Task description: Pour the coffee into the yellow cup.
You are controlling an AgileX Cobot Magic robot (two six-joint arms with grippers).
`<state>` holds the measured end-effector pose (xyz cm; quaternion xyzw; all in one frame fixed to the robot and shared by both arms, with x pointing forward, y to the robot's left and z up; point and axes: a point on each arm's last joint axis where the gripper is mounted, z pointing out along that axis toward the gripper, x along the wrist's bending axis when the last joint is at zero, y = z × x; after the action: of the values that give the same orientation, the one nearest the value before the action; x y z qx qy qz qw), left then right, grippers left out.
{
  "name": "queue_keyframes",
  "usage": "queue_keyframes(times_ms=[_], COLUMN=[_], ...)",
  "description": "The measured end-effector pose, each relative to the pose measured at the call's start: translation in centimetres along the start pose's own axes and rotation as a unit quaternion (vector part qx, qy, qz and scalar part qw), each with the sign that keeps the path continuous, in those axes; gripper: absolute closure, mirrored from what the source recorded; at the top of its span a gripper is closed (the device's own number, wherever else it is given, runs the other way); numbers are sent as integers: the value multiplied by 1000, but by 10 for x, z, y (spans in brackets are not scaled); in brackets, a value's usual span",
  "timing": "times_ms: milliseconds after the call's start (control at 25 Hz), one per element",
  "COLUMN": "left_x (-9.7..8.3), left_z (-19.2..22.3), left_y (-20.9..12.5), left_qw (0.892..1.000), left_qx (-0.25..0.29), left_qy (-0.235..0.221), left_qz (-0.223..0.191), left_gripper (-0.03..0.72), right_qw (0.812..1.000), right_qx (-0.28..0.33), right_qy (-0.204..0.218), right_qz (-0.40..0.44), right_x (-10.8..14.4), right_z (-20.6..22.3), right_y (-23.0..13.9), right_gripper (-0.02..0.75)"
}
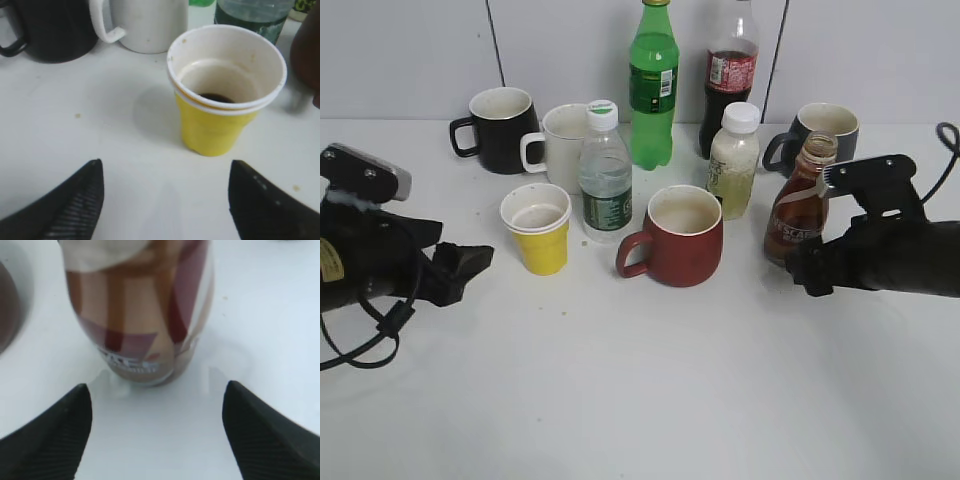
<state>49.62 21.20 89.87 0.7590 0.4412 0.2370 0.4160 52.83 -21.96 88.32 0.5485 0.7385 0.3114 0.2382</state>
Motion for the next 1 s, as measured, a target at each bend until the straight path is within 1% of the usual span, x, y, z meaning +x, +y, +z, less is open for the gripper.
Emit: queue_keyframes(times_ms=[40, 80, 160, 200, 240, 280, 360, 440, 480, 560, 600, 640, 680, 760, 800, 920, 1000], left_x=[1, 1, 3, 3, 4, 4, 5, 6, 7, 7, 7, 6, 4, 4, -1, -10, -18], left_z=[-12, -13, -30, -31, -45, -45, -69, -84, -90, -113, -115, -134, -146, -149, -187, -227, -250], left_y=[11, 13, 23, 24, 32, 32, 39, 42, 44, 58, 58, 68, 74, 74, 82, 77, 65], left_qw=[1000, 1000, 999, 999, 997, 997, 994, 989, 987, 981, 980, 977, 976, 975, 973, 975, 977], left_qx=[-6, -9, 1, 1, -1, -1, 18, 39, 47, 55, 62, 67, 63, 69, 57, 58, 78], left_qy=[11, 11, 35, 37, 53, 53, 83, 104, 111, 130, 132, 143, 147, 149, 161, 164, 159], left_qz=[1, 1, -37, -39, -53, -53, -73, -95, -104, -131, -134, -143, -147, -149, -156, -135, -119], left_gripper=[100, 100, 100, 100, 102, 102, 102, 102, 103, 111, 112, 124, 132, 134, 151, 157, 158], right_qw=[1000, 1000, 999, 999, 998, 997, 994, 991, 990, 986, 985, 983, 981, 979, 977, 978, 983], right_qx=[3, 14, 37, 46, 63, 79, 105, 130, 139, 165, 171, 183, 193, 205, 214, 209, 182], right_qy=[-1, -1, -2, -2, -1, 1, 4, 7, 8, 6, 6, 5, 4, 5, 6, 10, 17], right_qz=[7, 10, 14, 13, 13, 14, 7, 1, -1, -2, -2, -2, 0, 3, 5, 8, 12], right_x=[0, 0, 0, 1, 3, 5, 9, 12, 13, 13, 13, 13, 12, 12, 12, 12, 12], right_z=[-7, -13, -27, -35, -41, -49, -63, -79, -87, -105, -114, -123, -133, -153, -162, -193, -216], right_y=[4, 5, 9, 12, 13, 16, 22, 29, 32, 39, 41, 43, 44, 43, 41, 38, 37], right_gripper=[134, 138, 141, 143, 143, 143, 143, 143, 143, 143, 143, 143, 143, 143, 143, 143, 143])
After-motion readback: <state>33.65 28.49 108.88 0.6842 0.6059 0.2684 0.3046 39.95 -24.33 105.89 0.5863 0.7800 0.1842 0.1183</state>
